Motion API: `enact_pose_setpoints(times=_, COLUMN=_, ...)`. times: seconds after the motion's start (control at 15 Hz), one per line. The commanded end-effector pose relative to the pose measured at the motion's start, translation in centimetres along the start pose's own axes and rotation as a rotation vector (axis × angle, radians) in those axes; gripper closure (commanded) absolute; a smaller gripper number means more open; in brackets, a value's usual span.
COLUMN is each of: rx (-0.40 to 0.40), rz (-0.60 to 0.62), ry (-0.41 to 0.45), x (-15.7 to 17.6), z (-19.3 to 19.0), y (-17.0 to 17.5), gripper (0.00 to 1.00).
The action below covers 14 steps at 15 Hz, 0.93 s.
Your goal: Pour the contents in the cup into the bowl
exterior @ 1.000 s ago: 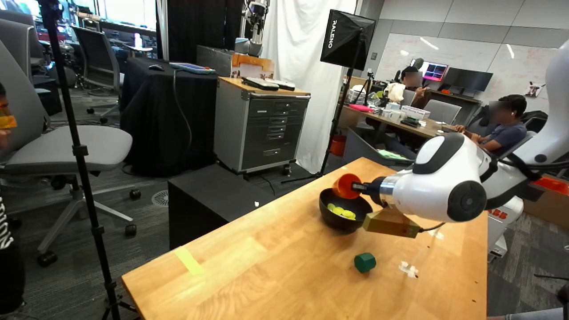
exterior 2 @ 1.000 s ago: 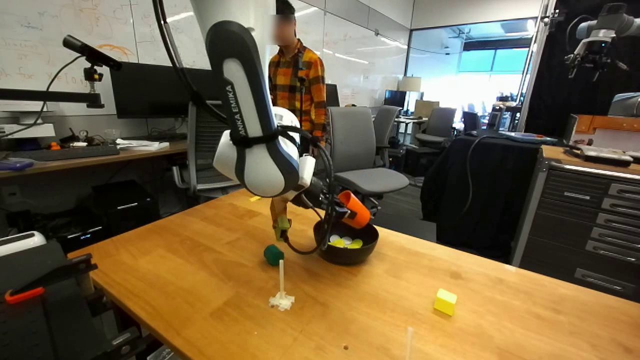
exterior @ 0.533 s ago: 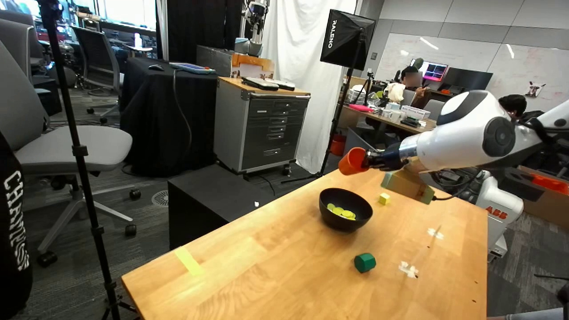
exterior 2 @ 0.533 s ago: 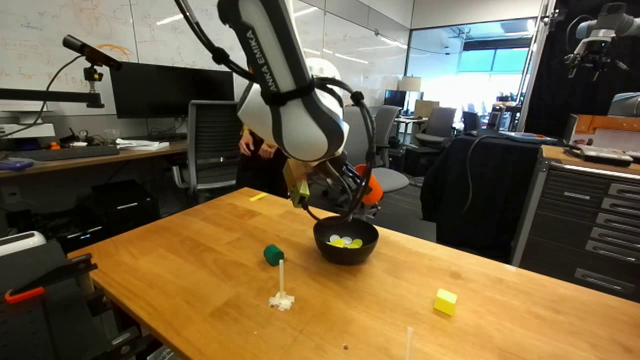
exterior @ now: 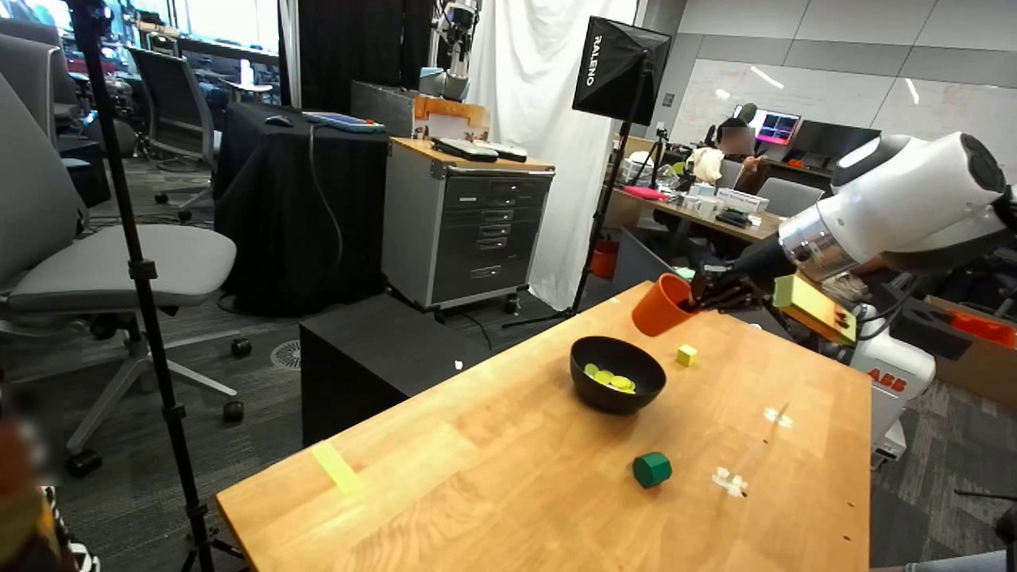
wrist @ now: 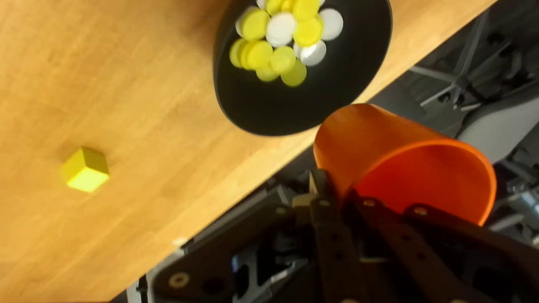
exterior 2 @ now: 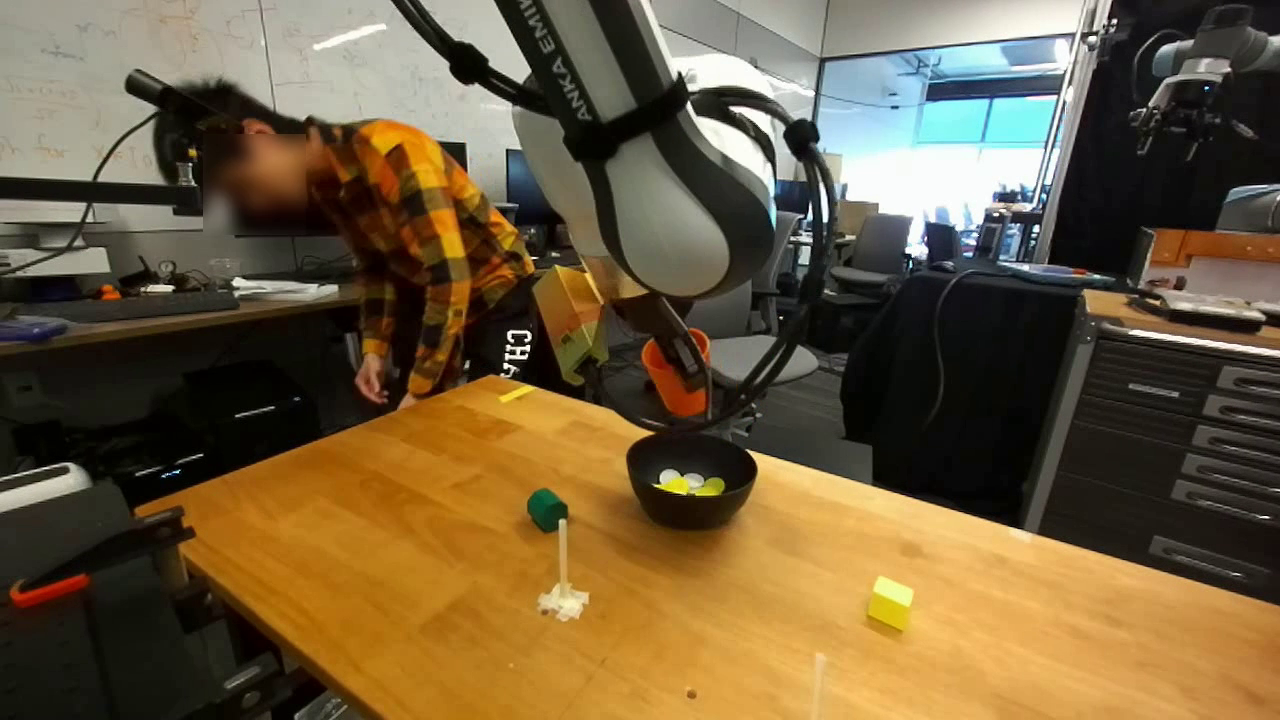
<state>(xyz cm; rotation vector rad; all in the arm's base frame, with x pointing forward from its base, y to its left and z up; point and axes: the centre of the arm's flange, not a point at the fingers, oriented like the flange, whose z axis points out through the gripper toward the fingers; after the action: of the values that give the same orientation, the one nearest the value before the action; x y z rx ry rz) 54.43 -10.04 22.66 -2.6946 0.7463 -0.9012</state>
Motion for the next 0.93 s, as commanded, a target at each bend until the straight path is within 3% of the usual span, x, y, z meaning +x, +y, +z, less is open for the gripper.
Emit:
enact_pose_setpoints(times=0.0, rx=-0.019, rz=-0.020, ry=-0.199, x=1.1, z=-1.8, y=1.7, gripper=0.94)
enact_pose_setpoints(times=0.27, rx=-0.080, rz=-0.046, ry=-0.342, x=0.6, z=-4.6, y=5.8, gripper=0.94)
enact_pose_setpoints(times=0.6, rx=-0.158, rz=-0.043, ry=-0.402, x=1.8, z=-5.4, y=7.7, gripper=0.94)
enact_pose_setpoints(times=0.87, rx=-0.215, rz=-0.075, ry=-0.443, x=1.6, z=-3.4, y=9.0, gripper=0.94)
